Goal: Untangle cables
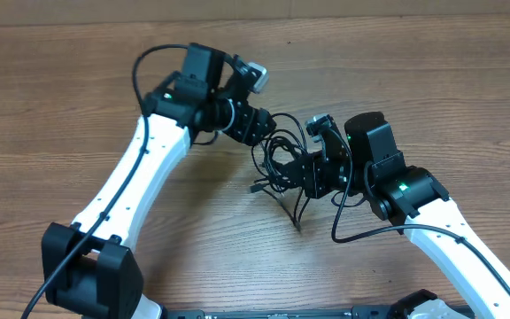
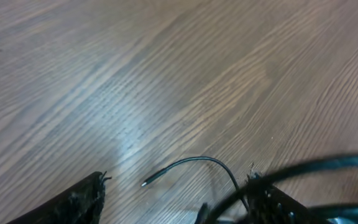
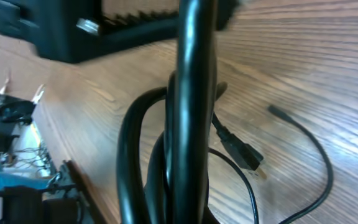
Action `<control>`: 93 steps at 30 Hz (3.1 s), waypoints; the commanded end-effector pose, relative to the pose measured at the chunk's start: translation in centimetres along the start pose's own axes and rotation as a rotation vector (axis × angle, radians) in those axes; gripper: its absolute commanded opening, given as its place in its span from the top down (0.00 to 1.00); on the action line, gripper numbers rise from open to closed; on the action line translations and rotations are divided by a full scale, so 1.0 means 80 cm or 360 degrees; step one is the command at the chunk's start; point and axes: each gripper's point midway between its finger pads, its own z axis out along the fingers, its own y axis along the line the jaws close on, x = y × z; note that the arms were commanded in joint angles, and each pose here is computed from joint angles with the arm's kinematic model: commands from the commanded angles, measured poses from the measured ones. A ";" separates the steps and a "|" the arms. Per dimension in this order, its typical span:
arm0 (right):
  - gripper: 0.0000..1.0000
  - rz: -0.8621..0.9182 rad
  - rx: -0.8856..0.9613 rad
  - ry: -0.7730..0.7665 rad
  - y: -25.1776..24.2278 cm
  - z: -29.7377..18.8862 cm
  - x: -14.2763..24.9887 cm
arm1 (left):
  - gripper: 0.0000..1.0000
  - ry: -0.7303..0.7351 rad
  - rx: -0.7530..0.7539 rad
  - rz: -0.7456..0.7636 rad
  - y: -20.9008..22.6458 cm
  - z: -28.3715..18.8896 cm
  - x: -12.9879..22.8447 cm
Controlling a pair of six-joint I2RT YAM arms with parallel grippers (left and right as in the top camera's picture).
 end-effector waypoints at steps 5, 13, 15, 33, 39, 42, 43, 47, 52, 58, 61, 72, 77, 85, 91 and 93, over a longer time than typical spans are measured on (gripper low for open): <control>0.95 -0.0029 -0.0178 0.0033 0.028 -0.006 0.006 | 0.94 0.0002 -0.0303 -0.0099 0.039 0.012 0.017; 0.96 0.0015 0.0625 -0.0122 -0.084 -0.015 -0.011 | 0.96 -0.0266 -0.0236 -0.0314 0.029 -0.049 -0.046; 0.96 0.0008 0.0784 -0.0180 -0.107 -0.019 -0.021 | 0.96 -0.0289 0.0023 -0.0276 -0.012 -0.061 -0.059; 0.93 0.0108 0.0680 -0.0228 -0.101 -0.003 -0.031 | 0.95 -0.0198 -0.0239 -0.0502 0.024 -0.071 -0.034; 0.93 0.0214 0.0437 0.0082 -0.072 0.009 0.024 | 0.94 -0.0268 -0.0727 -0.0616 0.089 -0.091 -0.030; 0.93 0.0257 0.0215 0.0187 -0.042 0.014 0.039 | 0.51 -0.0245 -0.0719 -0.0621 0.091 -0.080 -0.028; 0.92 0.0263 0.0158 0.0205 -0.034 0.014 0.041 | 0.30 -0.0232 -0.0713 -0.0625 0.091 -0.078 -0.026; 0.87 0.0287 -0.0035 0.0264 -0.007 0.014 0.047 | 0.00 -0.0116 -0.0585 -0.0674 0.079 -0.057 -0.009; 0.80 0.0261 -0.0138 0.0238 0.007 0.014 0.038 | 0.00 -0.0015 -0.0291 -0.0705 0.041 -0.043 0.000; 0.81 0.0233 -0.0159 0.0139 0.010 0.016 0.018 | 0.00 0.0043 -0.0205 -0.0731 0.027 -0.041 0.009; 0.81 0.0225 0.0007 0.0080 -0.012 0.018 0.011 | 0.00 0.0074 -0.0225 -0.0746 0.029 -0.041 0.016; 0.57 0.0287 0.0456 0.0085 -0.074 0.008 0.026 | 0.01 0.0519 -0.0603 -0.1269 0.035 -0.074 0.120; 0.54 0.0279 0.0471 0.0084 -0.076 0.008 0.026 | 0.00 0.0546 -0.0796 -0.1448 0.037 -0.092 0.154; 0.55 0.0277 0.0512 0.0082 -0.081 0.006 0.027 | 0.23 0.0361 -0.0945 -0.2152 0.031 -0.063 0.251; 0.55 0.0285 0.0517 0.0099 -0.082 0.005 0.031 | 0.54 0.0267 -0.1027 -0.2571 0.036 -0.025 0.302; 0.55 0.0288 0.0519 0.0105 -0.082 0.005 0.032 | 0.57 0.0283 -0.1025 -0.2587 0.034 -0.014 0.320</control>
